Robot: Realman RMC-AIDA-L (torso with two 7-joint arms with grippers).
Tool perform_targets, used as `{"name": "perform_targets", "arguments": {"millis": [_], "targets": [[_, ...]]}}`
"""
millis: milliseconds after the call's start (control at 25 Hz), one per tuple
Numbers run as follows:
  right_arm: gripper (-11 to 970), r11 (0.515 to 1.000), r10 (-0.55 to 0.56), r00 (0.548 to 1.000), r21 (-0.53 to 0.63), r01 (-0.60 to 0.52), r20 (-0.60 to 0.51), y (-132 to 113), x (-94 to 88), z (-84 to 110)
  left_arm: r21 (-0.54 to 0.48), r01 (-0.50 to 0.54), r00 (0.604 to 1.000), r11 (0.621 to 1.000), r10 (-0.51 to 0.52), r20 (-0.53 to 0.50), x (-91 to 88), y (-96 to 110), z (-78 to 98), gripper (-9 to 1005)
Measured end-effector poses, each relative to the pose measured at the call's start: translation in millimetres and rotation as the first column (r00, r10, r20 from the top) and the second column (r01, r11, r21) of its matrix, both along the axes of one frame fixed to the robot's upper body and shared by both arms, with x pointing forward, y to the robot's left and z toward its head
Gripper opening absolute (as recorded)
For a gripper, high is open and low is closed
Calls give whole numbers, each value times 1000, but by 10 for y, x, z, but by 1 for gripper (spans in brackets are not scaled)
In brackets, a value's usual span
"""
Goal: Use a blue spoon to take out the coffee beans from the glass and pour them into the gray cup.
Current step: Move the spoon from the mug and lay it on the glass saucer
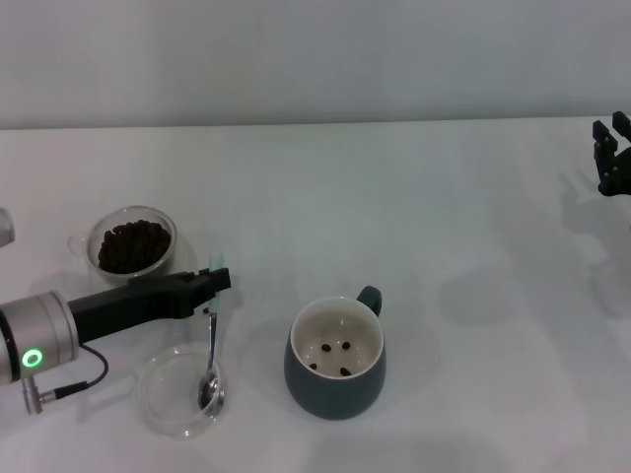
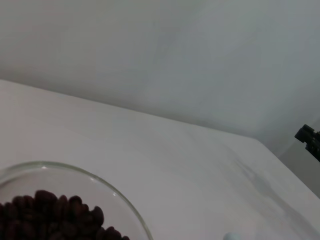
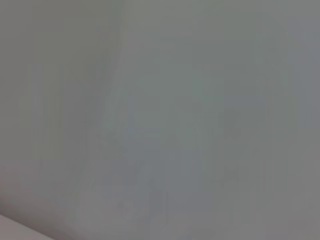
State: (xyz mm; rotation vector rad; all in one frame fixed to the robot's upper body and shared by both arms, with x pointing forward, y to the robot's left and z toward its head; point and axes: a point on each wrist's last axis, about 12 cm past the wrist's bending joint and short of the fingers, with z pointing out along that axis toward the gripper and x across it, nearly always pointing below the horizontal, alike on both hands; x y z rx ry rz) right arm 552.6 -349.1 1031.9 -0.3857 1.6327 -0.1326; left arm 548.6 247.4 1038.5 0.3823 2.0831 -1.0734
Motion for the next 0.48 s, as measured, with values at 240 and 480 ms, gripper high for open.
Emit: {"name": "perform_targets", "arguments": {"millis": [240, 480], "targets": [[317, 1000, 0, 1000, 0, 0, 0, -2, -1, 0, -11, 7, 999, 1000, -7, -34, -27, -54, -53, 124], [319, 1000, -1, 1000, 0, 1, -1, -3, -3, -2, -14, -8, 998, 1000, 8, -60, -66, -37, -100, 129]]}}
